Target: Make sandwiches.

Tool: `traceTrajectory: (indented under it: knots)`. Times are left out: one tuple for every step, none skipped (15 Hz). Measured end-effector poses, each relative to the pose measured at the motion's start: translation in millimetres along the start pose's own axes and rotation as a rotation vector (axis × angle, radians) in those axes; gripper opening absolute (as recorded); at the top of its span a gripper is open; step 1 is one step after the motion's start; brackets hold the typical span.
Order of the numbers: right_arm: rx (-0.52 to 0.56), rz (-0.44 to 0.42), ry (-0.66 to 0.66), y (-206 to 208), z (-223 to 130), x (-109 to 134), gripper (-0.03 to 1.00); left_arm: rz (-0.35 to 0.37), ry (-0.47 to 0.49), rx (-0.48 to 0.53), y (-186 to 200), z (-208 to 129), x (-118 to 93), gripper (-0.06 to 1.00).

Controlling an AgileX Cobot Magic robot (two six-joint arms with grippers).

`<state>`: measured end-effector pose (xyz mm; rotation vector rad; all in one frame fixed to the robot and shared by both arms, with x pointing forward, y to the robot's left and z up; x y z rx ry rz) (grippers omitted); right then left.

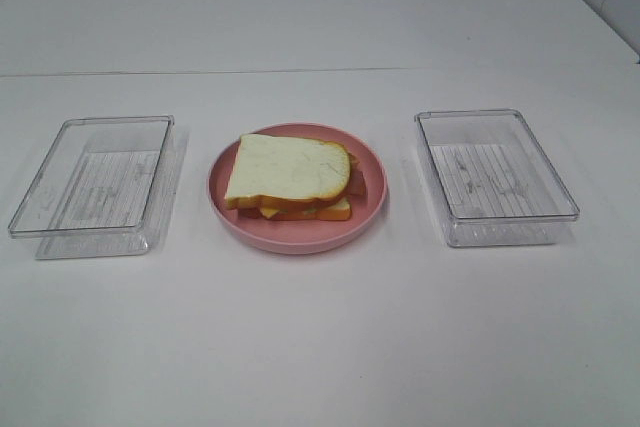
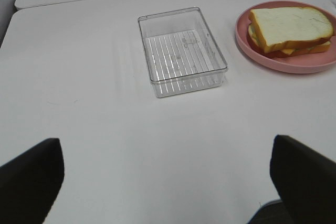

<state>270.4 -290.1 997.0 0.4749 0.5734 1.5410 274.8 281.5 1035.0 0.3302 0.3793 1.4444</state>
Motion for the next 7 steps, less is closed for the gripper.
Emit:
traceTrajectory:
  knots:
    - [0.0, 0.0, 0.0, 0.0, 0.0, 0.0, 0.98, 0.0, 0.0, 0.0, 0.0, 0.0, 0.0, 0.99]
    - [0.0, 0.001, 0.0, 0.0, 0.0, 0.1, 0.98, 0.0, 0.0, 0.0, 0.0, 0.0, 0.0, 0.99]
    - [0.0, 0.001, 0.0, 0.0, 0.0, 0.1, 0.98, 0.0, 0.0, 0.0, 0.0, 0.0, 0.0, 0.99]
    - [0.0, 0.001, 0.0, 0.0, 0.0, 0.1, 0.98, 0.0, 0.0, 0.0, 0.0, 0.0, 0.0, 0.99]
    - [0.0, 0.001, 0.0, 0.0, 0.0, 0.1, 0.98, 0.0, 0.0, 0.0, 0.0, 0.0, 0.0, 0.99]
    - [0.0, 0.001, 0.0, 0.0, 0.0, 0.1, 0.98, 0.0, 0.0, 0.0, 0.0, 0.0, 0.0, 0.99]
    - [0.0, 0.001, 0.0, 0.0, 0.0, 0.1, 0.98, 0.0, 0.0, 0.0, 0.0, 0.0, 0.0, 0.99]
Point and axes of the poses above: a point on each arm's last joint axis where the gripper is mounted, y pointing back along that axis away from the gripper, x along the wrist's bending axis when the last joint is at zero, z = x × y, the point moved 5 cm from there along -y, pointing out along that axis toward the gripper, and after that the axes turned 5 degrees about y, right-handed, at the moved point
